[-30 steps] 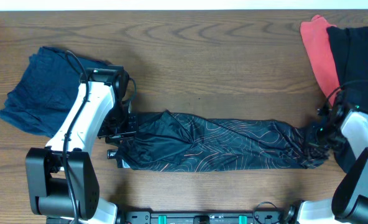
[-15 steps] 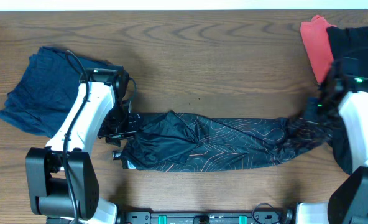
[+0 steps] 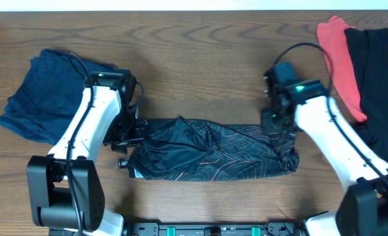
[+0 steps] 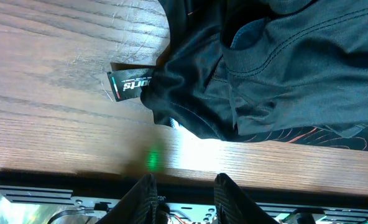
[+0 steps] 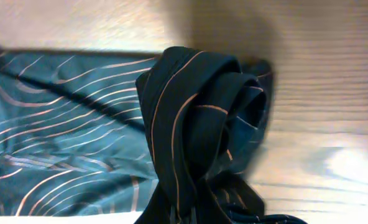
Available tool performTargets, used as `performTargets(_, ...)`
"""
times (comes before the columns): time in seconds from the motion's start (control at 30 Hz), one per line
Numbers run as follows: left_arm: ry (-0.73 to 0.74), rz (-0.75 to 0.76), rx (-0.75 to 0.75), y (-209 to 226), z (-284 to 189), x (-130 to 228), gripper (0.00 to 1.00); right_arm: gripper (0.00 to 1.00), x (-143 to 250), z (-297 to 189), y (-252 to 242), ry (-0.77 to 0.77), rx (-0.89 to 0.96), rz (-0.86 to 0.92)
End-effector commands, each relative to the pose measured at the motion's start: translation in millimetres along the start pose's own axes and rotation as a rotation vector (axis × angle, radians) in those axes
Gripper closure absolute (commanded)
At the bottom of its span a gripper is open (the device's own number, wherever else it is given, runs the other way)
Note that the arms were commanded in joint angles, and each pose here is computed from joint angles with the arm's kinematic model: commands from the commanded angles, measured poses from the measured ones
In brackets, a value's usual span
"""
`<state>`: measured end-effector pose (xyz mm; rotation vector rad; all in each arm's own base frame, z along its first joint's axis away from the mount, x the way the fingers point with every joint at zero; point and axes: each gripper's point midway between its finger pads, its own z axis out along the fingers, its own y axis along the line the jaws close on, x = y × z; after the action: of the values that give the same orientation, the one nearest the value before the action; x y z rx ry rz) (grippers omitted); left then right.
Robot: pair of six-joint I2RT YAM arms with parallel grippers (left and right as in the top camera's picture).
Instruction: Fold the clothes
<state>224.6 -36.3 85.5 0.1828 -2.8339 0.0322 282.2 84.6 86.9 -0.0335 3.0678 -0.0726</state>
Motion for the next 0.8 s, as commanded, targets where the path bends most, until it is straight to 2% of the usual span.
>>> performTargets(0.0,-0.001,-0.009,-0.003,2,0,1,0.67,0.99,3,9,21,0.026,0.001,0.008)
performTargets(0.37,-0.001,-0.009,-0.004,2,0,1,0.67,0.99,14,18,70,0.024,-0.034,-0.101)
performTargets(0.77,-0.003,-0.008,-0.003,2,0,0,0.67,0.98,30,16,90,0.075,-0.097,-0.141)
